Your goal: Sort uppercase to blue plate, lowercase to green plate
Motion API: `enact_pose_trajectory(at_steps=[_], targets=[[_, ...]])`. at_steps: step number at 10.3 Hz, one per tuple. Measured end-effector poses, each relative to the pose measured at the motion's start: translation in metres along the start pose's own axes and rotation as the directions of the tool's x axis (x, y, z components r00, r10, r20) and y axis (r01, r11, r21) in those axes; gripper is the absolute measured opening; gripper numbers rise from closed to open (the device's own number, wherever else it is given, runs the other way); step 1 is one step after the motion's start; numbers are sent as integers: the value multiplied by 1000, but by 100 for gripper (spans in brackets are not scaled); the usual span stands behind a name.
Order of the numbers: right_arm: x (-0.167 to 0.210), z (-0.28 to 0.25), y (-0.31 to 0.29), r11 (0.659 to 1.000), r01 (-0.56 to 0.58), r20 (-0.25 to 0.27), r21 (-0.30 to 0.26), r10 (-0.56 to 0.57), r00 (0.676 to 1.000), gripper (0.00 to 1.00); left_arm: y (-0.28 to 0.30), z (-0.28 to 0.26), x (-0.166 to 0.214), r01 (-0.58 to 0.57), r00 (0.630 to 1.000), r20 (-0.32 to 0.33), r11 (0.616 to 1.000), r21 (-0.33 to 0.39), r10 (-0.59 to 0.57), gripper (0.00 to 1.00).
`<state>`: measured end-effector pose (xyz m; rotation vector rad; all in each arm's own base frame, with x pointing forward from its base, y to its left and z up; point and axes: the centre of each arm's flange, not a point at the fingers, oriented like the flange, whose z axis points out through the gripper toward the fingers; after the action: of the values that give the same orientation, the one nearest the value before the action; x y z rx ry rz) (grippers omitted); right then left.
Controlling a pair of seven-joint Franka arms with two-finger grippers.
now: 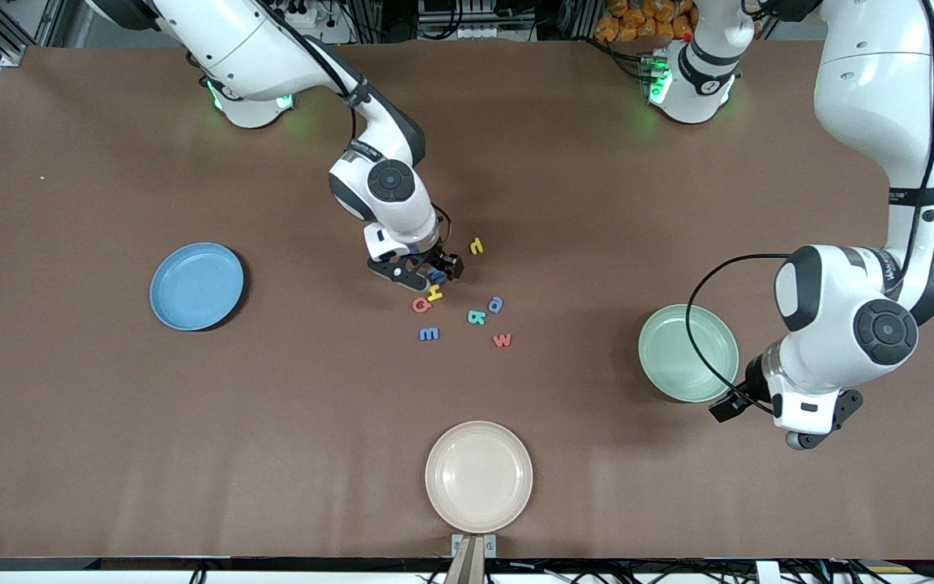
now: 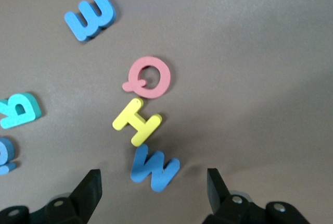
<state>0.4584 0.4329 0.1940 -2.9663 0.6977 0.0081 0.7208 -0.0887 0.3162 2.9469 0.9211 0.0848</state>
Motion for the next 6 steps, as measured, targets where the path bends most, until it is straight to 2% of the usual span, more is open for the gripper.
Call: enact_pose_trajectory(at_steps=[4,6], targets=[[-1,10,-11,1000,19,-28,-8,-19,999,90,5,0,-5,-10,1000,1,1000,-1,10,100],[-3,19,-10,999,30,-39,-23,-31,999,87,5,0,-5,-9,1000,1,1000,-1,9,100]])
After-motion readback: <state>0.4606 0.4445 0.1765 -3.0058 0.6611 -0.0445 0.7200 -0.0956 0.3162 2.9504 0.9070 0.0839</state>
